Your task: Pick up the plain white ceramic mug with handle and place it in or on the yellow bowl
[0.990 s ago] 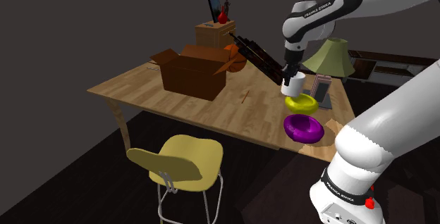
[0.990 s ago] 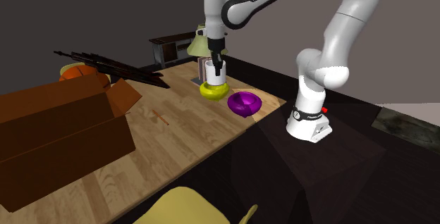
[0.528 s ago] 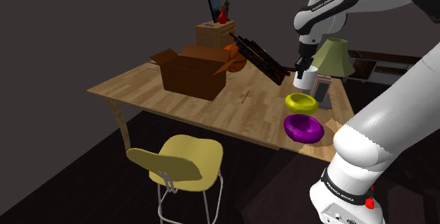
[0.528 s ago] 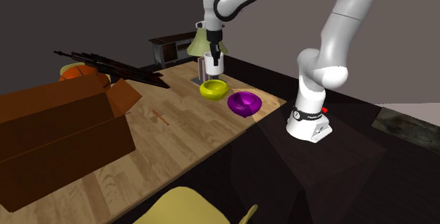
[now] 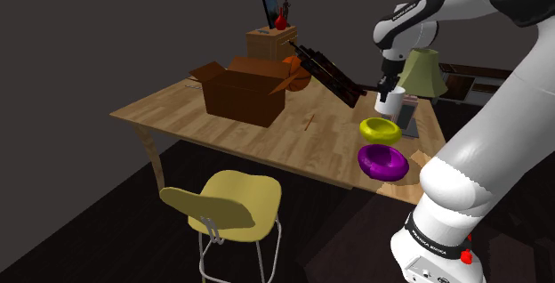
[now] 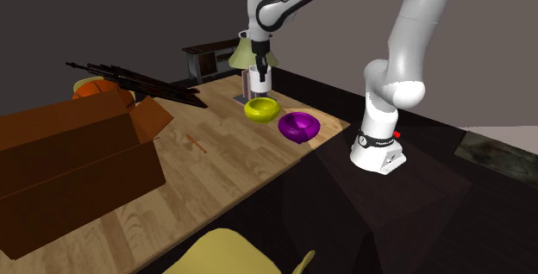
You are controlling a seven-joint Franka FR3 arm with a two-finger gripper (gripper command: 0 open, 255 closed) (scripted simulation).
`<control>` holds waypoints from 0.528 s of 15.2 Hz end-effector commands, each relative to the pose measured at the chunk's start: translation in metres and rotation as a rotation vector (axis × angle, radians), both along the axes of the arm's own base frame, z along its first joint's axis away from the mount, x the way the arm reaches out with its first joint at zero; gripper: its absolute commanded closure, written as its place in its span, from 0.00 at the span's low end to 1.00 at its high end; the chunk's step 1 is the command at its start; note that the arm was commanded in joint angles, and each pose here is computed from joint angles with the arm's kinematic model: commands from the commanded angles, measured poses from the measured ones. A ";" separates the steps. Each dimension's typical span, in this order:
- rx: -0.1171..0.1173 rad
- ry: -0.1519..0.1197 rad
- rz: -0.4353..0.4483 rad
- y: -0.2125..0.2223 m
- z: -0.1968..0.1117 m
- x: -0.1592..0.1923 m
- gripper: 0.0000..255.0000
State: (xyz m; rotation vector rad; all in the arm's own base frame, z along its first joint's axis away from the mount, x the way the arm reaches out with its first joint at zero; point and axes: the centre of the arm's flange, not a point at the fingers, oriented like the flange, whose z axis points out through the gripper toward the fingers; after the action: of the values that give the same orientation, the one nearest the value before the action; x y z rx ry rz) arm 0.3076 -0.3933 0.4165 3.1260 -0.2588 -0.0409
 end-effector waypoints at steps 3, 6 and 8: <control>-0.001 -0.001 0.000 -0.001 -0.022 0.000 1.00; -0.001 -0.001 0.000 -0.001 -0.038 0.000 1.00; -0.001 -0.001 0.000 -0.001 -0.048 0.000 1.00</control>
State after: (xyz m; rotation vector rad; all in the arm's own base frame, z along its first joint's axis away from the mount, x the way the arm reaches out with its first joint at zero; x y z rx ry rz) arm 0.3079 -0.3942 0.3739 3.1259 -0.2589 -0.0411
